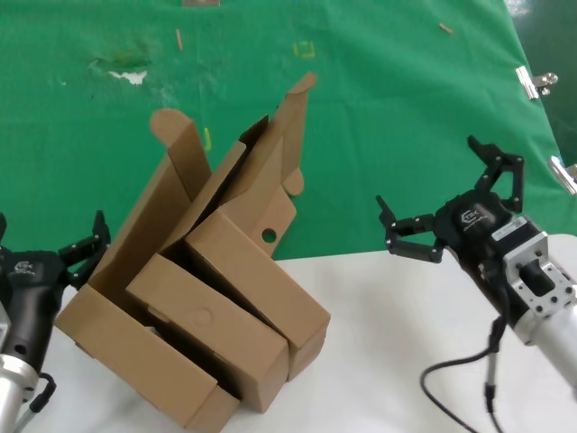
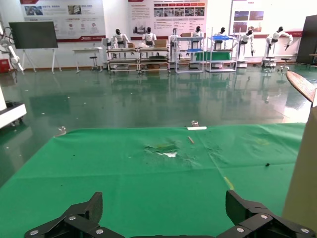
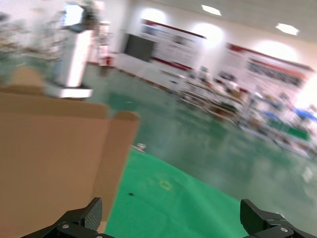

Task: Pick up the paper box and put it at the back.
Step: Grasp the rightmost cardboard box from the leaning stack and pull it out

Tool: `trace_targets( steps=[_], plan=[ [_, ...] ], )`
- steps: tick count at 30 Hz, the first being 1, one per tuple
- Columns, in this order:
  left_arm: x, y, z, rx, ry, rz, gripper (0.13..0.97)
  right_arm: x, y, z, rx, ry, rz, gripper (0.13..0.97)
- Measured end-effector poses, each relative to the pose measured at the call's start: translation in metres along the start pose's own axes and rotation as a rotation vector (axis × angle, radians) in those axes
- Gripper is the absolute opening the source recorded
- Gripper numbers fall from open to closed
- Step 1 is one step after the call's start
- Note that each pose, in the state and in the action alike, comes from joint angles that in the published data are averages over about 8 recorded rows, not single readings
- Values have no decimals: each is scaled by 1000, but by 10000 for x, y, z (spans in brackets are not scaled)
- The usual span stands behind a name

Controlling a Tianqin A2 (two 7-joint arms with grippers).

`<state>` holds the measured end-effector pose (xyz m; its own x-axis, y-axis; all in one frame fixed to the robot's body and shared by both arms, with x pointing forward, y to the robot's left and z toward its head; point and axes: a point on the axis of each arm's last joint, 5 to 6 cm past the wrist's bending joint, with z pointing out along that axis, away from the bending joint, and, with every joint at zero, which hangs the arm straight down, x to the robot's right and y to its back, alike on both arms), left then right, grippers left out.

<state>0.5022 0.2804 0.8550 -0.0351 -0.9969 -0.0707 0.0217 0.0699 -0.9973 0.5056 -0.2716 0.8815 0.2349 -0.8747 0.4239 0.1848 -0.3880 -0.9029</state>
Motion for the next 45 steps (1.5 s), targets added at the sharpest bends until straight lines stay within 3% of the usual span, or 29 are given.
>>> trace_targets(
  steps=[10, 17, 27, 30, 38, 45],
  plan=[
    [0, 0, 0, 0, 0, 0, 780, 470, -61, -191, 24, -193, -528, 966],
    [0, 0, 0, 0, 0, 0, 622, 506, -76, -312, 30, -406, -705, 966],
    [0, 0, 0, 0, 0, 0, 407, 206, -56, -414, 88, -651, -759, 965],
    [0, 0, 0, 0, 0, 0, 407, 140, -26, -400, 100, -690, -752, 964],
    [0, 0, 0, 0, 0, 0, 252, 11, 100, -328, 122, -769, -725, 950],
    [0, 0, 0, 0, 0, 0, 185, -59, 193, -227, 139, -800, -708, 911]
  ],
)
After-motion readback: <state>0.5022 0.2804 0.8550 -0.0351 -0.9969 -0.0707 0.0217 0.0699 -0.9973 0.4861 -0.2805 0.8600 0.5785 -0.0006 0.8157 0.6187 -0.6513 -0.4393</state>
